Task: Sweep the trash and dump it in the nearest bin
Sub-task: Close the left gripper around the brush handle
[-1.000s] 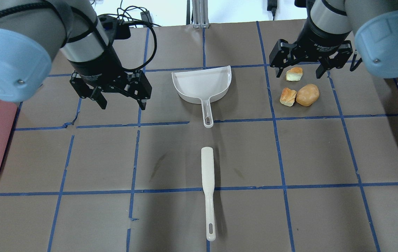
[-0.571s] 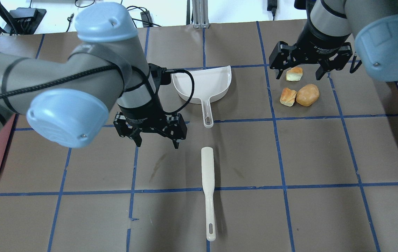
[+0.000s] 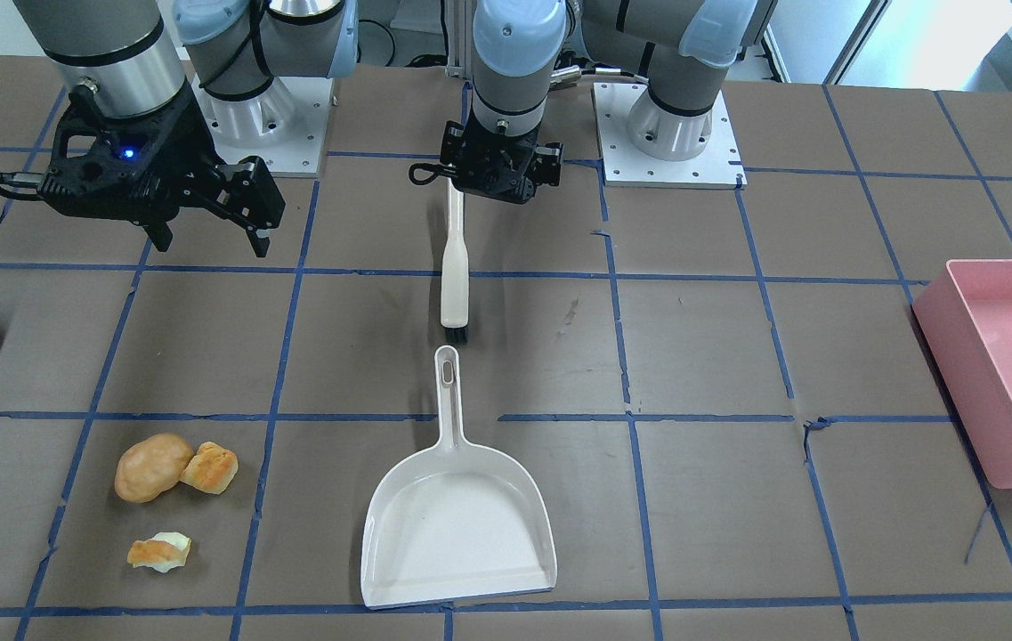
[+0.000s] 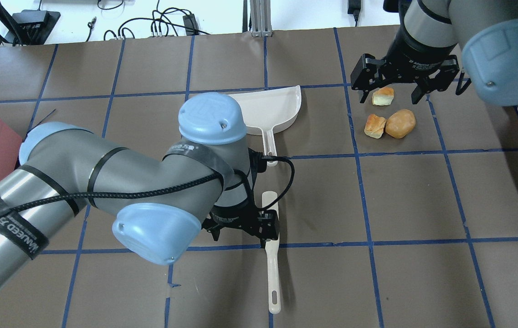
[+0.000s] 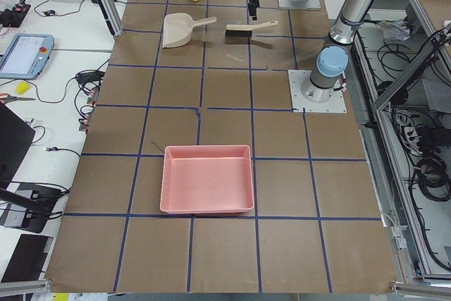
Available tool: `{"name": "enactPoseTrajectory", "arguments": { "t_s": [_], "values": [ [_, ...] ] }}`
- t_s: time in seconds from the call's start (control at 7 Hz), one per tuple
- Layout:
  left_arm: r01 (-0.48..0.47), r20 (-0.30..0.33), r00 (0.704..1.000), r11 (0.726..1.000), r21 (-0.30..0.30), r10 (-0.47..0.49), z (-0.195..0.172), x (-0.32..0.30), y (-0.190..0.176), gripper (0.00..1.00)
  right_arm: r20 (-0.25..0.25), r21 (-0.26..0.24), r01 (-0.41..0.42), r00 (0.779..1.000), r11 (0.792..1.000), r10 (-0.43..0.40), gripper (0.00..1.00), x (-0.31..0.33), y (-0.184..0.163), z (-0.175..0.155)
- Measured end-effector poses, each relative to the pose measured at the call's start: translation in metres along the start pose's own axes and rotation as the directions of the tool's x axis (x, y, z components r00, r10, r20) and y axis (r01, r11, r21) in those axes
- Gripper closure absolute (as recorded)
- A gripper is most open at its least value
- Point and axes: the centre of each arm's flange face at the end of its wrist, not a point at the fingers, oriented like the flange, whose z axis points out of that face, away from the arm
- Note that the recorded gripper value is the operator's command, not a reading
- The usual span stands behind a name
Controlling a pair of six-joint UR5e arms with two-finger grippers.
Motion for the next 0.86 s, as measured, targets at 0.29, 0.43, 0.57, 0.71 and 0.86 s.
{"name": "enactPoseTrajectory", "arguments": {
  "t_s": [0.29,0.43,0.57,0.71,0.86],
  "values": [
    [-0.001,-0.005,1.000,1.000,-0.022,0.001,0.018,0.018,0.012,0.02,-0.004,0.000,-0.001,1.000,1.000,0.001,0.00,0.000,0.001,0.000],
    [0.021,-0.025,0.999,0.999,-0.025,-0.021,0.028,0.026,0.016,0.01,-0.005,0.000,-0.001,1.000,1.000,0.001,0.00,0.001,0.001,0.000],
    [0.046,-0.036,0.998,0.999,-0.019,-0.047,0.043,0.030,0.021,0.01,-0.006,0.000,-0.001,1.000,1.000,0.001,0.00,0.001,0.001,-0.001],
    [0.075,-0.043,0.996,0.997,-0.010,-0.075,0.062,0.032,0.025,0.01,-0.006,0.000,-0.001,1.000,1.000,0.001,0.00,0.001,0.001,-0.001],
    [0.098,-0.046,0.994,0.995,-0.001,-0.098,0.078,0.035,0.027,0.01,-0.006,0.000,-0.001,1.000,1.000,0.001,0.00,0.001,0.001,-0.001]
  ]
}}
